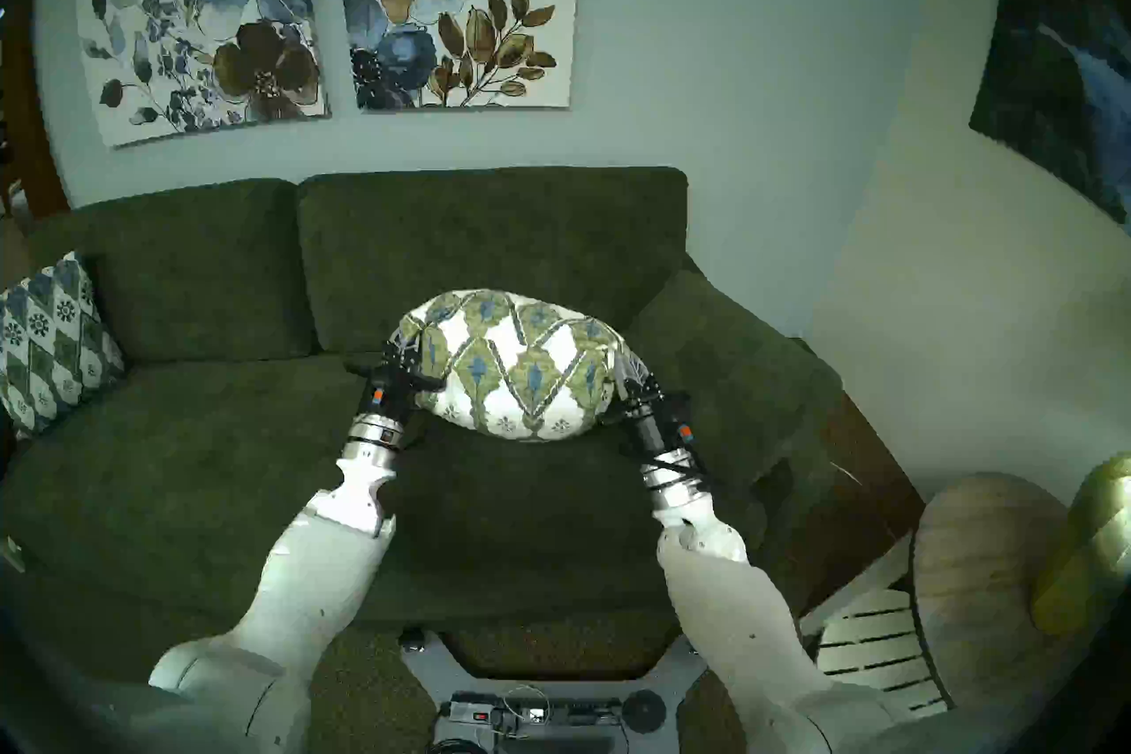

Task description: Fluff a cushion

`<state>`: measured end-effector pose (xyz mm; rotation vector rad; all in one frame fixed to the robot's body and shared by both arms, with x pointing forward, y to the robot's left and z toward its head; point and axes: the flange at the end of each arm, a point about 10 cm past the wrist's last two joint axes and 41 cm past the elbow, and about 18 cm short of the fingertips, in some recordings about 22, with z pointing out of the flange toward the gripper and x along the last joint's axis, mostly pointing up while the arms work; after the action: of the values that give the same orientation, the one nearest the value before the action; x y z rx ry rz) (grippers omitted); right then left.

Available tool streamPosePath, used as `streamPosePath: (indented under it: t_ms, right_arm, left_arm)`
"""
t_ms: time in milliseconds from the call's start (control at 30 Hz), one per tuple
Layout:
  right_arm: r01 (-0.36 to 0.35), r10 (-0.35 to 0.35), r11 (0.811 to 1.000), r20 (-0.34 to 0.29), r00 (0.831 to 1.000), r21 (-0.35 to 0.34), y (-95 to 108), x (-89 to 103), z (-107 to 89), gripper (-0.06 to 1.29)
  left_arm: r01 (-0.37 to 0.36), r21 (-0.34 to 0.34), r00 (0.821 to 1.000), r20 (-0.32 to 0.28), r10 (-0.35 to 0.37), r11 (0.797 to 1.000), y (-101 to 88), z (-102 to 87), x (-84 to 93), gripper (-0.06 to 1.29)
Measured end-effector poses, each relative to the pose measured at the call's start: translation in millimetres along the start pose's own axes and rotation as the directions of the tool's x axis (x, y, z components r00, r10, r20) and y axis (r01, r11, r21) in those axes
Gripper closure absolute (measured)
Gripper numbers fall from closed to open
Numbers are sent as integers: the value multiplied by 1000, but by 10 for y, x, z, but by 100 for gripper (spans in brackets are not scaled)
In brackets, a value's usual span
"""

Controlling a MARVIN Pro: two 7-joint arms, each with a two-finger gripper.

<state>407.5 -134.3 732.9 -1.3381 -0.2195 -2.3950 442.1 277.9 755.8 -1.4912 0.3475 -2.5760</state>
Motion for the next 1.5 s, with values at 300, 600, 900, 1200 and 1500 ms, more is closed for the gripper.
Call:
streamPosePath:
  t_ms: [300, 600, 900, 1200, 1500]
  right_arm:
    - [50, -43, 998, -164, 986, 38, 67, 401, 634, 127]
    - [111, -86, 992, -317, 945, 61, 133, 868, 1158, 127]
    - [201, -161, 974, -305, 939, 105, 280, 914, 1160, 127]
    - [129, -130, 984, -3, 992, 124, 275, 108, 202, 127]
    - [23, -50, 994, 256, 965, 108, 1, -414, -870, 127]
  left_arm:
    - [-22, 31, 985, -168, 27, 999, -207, 568, 440, 121]
    - [-32, 64, 945, -323, 51, 997, -377, 1019, 934, 121]
    - [-46, 53, 961, -268, 59, 998, -346, 824, 726, 121]
    - [-36, -52, 996, 80, 40, 998, 22, -270, -161, 121]
    - [13, -110, 944, 330, 24, 994, 339, -1252, -581, 121]
